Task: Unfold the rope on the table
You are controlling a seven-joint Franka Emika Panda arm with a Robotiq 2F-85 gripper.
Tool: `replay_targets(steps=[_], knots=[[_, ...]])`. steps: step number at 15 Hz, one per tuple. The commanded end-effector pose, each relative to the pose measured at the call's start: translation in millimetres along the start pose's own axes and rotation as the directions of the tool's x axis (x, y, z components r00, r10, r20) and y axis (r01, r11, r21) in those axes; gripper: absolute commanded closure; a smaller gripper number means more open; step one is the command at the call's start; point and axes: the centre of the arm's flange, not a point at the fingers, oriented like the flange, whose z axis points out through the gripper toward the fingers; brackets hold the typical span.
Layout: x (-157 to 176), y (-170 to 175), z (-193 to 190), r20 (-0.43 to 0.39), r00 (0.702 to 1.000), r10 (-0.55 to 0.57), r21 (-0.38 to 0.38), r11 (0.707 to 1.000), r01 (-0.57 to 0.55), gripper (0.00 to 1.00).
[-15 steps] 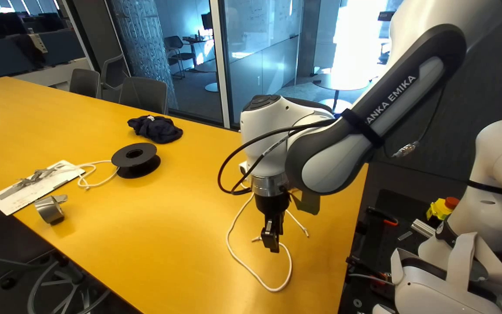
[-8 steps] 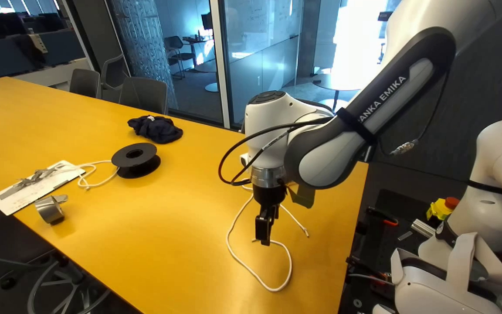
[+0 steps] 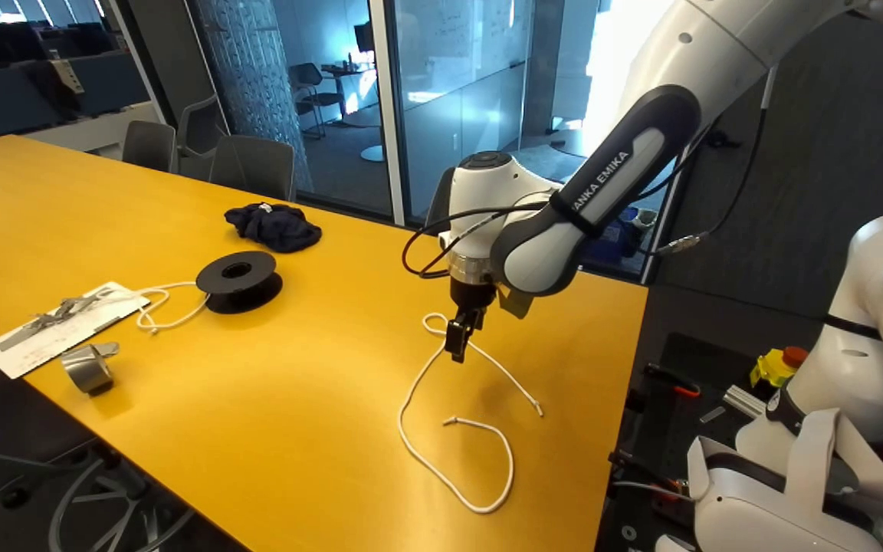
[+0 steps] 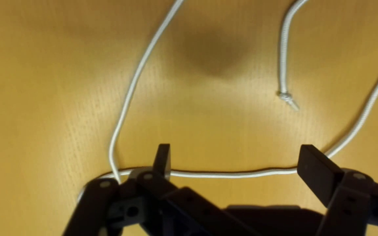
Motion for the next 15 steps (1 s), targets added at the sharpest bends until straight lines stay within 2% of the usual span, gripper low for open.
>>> replay_targets(steps=[1, 6, 10, 15], knots=[[46, 39, 27, -0.02, 0.999, 0.045, -0.028, 0.999, -0.045, 0.0], [83, 86, 65, 0.012, 0.994, 0.109, -0.023, 0.994, -0.108, 0.0], [86, 103, 95, 0.036, 0.992, 0.122, -0.02, 0.992, -0.122, 0.0], [86, 115, 108, 0.051, 0.99, 0.132, -0.017, 0.991, -0.131, 0.0]])
